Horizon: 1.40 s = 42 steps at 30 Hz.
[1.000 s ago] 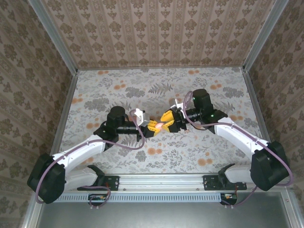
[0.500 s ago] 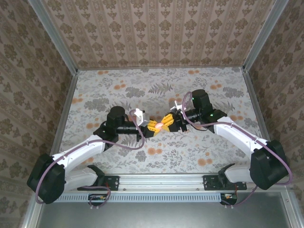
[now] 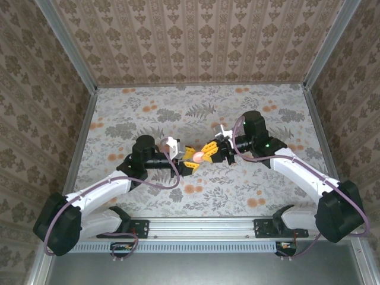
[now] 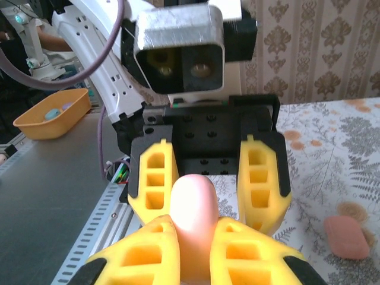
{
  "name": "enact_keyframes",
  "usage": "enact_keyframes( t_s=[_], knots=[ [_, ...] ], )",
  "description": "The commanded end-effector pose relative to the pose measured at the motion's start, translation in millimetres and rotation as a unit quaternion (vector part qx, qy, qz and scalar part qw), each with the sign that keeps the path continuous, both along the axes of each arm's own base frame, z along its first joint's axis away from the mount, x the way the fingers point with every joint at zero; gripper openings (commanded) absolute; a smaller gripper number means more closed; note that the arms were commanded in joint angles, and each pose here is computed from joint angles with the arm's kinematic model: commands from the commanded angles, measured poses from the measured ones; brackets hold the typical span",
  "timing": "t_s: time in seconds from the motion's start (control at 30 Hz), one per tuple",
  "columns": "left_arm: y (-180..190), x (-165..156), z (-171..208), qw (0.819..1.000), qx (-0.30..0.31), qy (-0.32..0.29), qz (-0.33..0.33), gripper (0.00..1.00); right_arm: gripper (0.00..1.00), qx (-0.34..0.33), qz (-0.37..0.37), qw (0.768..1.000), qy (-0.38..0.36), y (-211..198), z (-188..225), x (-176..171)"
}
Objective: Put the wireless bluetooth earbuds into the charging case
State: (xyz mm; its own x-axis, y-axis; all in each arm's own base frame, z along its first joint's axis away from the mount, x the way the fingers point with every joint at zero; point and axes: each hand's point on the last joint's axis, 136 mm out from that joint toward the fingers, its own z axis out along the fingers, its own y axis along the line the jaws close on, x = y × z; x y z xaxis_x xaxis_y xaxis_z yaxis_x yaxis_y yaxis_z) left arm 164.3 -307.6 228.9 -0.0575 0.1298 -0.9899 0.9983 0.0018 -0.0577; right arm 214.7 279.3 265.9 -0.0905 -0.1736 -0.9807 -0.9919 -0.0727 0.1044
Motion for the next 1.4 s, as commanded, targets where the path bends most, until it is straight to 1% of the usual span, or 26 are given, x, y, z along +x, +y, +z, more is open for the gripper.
enact_keyframes(
  t_s=[0.0, 0.23, 0.27, 0.33, 0.47, 0.53, 0.57, 0.63, 0.67, 0.77, 0.9, 0.97, 1.03, 1.1, 1.17, 1.23, 1.27, 1.37],
  knots=[
    [1, -1, 10, 1.000, -0.020, -0.012, -0.003, 0.46, 0.06, 0.015, 0.002, 1.000, -0.011, -2, 7, -3],
    [1, -3, 19, 0.999, -0.038, -0.012, -0.008, 0.45, 0.06, 0.016, 0.005, 1.000, -0.004, 0, 4, -2],
    [1, -3, 20, 0.999, -0.040, -0.013, -0.008, 0.44, 0.06, 0.016, 0.004, 1.000, -0.005, 0, 4, -2],
    [0, -4, 21, 0.999, -0.042, -0.012, -0.013, 0.37, 0.06, 0.017, 0.004, 1.000, -0.004, 0, 4, -1],
    [0, -5, 22, 0.999, -0.043, -0.009, -0.016, 0.34, 0.07, 0.017, 0.005, 1.000, -0.004, 0, 4, 0],
    [0, -6, 23, 0.999, -0.044, -0.010, -0.018, 0.29, 0.06, 0.017, 0.005, 1.000, -0.004, 1, 3, 0],
    [0, -6, 23, 0.999, -0.044, -0.010, -0.019, 0.29, 0.07, 0.017, 0.005, 1.000, -0.004, 1, 3, 0],
    [0, -6, 24, 0.999, -0.045, -0.010, -0.018, 0.31, 0.07, 0.016, 0.005, 1.000, -0.002, 1, 2, 0],
    [0, -6, 24, 0.999, -0.045, -0.010, -0.018, 0.35, 0.06, 0.015, 0.004, 1.000, -0.001, 1, 1, 0],
    [0, -6, 26, 0.999, -0.046, -0.010, -0.017, 0.35, 0.06, 0.015, 0.004, 1.000, -0.002, 0, 1, 0],
    [0, -6, 26, 0.999, -0.046, -0.010, -0.019, 0.30, 0.07, 0.015, 0.003, 1.000, -0.003, 0, 1, 0],
    [0, -6, 25, 0.999, -0.045, -0.010, -0.018, 0.25, 0.07, 0.015, 0.003, 1.000, -0.003, 0, 1, 0],
    [0, -6, 26, 0.999, -0.045, -0.010, -0.019, 0.24, 0.07, 0.013, 0.003, 1.000, -0.001, 0, 0, 0],
    [0, -6, 26, 0.999, -0.045, -0.010, -0.020, 0.21, 0.07, 0.012, 0.003, 1.000, 0.000, 0, -2, 0],
    [0, -6, 26, 0.999, -0.044, -0.010, -0.020, 0.18, 0.10, 0.010, -0.001, 1.000, 0.000, 0, -2, 1],
    [0, -6, 25, 0.999, -0.042, -0.010, -0.020, 0.17, 0.23, 0.007, -0.010, 1.000, 0.001, 0, -3, 4],
    [0, -6, 25, 0.999, -0.041, -0.010, -0.020, 0.17, 0.27, 0.005, -0.014, 1.000, 0.001, 0, -3, 6],
    [0, -6, 25, 0.999, -0.039, -0.011, -0.021, 0.16, 0.34, -0.003, -0.034, 0.999, 0.002, 0, -4, 13]
  ],
)
